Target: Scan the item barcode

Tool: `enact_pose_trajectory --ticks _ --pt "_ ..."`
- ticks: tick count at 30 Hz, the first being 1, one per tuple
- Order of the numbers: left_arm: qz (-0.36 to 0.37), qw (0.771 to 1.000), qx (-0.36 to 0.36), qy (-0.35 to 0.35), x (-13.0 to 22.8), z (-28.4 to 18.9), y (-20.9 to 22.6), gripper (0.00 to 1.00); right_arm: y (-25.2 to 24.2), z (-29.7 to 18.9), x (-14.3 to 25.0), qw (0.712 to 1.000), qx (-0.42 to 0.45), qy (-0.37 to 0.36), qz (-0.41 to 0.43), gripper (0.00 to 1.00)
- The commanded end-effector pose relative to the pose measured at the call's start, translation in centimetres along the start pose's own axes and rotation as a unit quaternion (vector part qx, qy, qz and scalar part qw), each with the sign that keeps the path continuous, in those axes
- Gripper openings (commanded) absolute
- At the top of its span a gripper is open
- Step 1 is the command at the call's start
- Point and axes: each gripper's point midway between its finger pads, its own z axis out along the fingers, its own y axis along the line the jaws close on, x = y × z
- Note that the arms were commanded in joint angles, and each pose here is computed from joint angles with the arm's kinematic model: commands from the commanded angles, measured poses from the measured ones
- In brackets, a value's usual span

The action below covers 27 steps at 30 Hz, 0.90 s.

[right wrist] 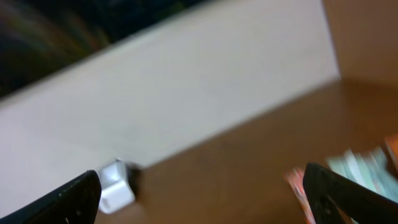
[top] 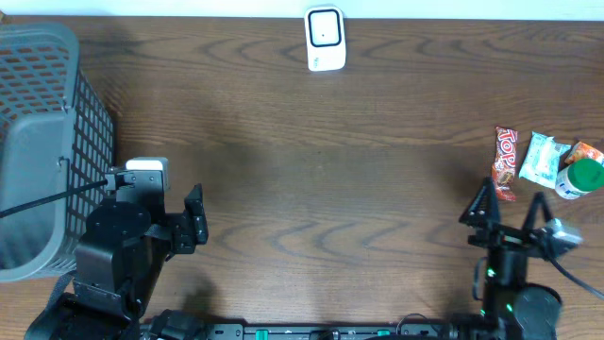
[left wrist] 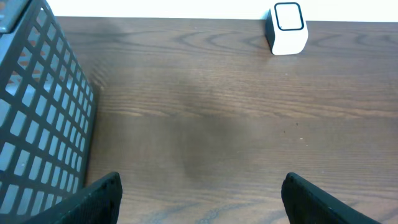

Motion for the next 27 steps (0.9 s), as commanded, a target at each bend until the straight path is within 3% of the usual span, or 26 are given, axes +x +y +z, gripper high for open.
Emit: enact_pose_trajectory --ticks 1,6,11,27 --pt "0.0 1.0 -0.003 -0.008 -0.5 -0.4 0.1 0.83 -2.5 0.3 2.4 0.998 0.053 0.006 0.028 0.99" --pt "0.0 1.0 -0.003 -0.008 -0.5 -0.4 0.1 0.83 -3.9 0.4 5.8 0.997 0.07 0.041 0.013 0.99" --pt "0.0 1.0 -0.003 -0.008 -0.5 -0.4 0.1 0.83 -3.6 0.4 5.9 0.996 0.059 0.047 -0.043 0.99" --pt "0.0 1.0 -0.003 -0.008 -0.5 -0.4 0.1 0.83 -3.6 0.4 5.9 0.996 0.059 0.047 -0.044 0.99"
